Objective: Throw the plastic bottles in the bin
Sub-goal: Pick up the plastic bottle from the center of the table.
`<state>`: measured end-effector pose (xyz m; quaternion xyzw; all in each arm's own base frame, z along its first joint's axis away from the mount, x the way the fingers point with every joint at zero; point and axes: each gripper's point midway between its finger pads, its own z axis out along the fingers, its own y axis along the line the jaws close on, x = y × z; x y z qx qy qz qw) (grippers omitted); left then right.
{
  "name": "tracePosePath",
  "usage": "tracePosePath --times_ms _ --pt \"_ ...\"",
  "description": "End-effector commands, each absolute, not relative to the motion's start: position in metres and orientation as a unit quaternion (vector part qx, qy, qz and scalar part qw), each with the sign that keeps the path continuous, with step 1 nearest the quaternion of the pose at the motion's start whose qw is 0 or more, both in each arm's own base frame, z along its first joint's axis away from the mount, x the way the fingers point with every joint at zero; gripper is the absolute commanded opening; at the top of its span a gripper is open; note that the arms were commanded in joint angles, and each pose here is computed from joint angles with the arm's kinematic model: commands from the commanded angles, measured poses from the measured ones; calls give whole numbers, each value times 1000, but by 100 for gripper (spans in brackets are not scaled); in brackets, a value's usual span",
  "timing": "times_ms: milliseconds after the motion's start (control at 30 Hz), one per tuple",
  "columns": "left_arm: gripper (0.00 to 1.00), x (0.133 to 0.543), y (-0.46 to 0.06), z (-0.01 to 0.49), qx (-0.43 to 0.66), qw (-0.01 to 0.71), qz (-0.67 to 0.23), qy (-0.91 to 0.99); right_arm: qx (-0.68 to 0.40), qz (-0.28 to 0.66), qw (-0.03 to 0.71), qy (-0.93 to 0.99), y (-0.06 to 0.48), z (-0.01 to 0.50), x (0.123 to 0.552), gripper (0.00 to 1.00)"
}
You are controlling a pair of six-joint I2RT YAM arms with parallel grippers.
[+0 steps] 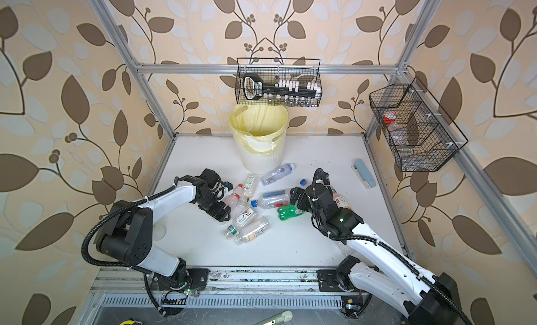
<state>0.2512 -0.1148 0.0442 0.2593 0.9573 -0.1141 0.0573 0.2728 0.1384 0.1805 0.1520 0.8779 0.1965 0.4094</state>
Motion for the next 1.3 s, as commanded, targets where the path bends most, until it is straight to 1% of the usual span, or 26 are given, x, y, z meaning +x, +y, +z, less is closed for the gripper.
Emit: tracePosePath --times_ms 0,300,467,533,700,800,900,1267 --pt "91 251 -114 46 262 60 -105 957 162 191 412 876 133 177 271 100" --pt "82 254 -109 44 263 66 -88 958 162 194 412 876 132 177 271 100" --pt "75 253 -105 41 266 63 -78 959 165 195 415 873 129 178 270 100" --pt "67 252 -106 41 262 59 -82 960 165 195 414 873 129 177 270 100" --pt "65 252 -108 41 259 55 -87 960 166 197 414 873 129 176 269 100" --pt "57 253 -107 41 260 55 -84 961 166 199 412 874 129 176 268 100" --pt "53 253 -107 43 260 59 -82 960 167 197 412 874 128 175 267 100" --pt "49 259 -99 66 266 95 -59 957 167 197 414 873 126 174 266 100"
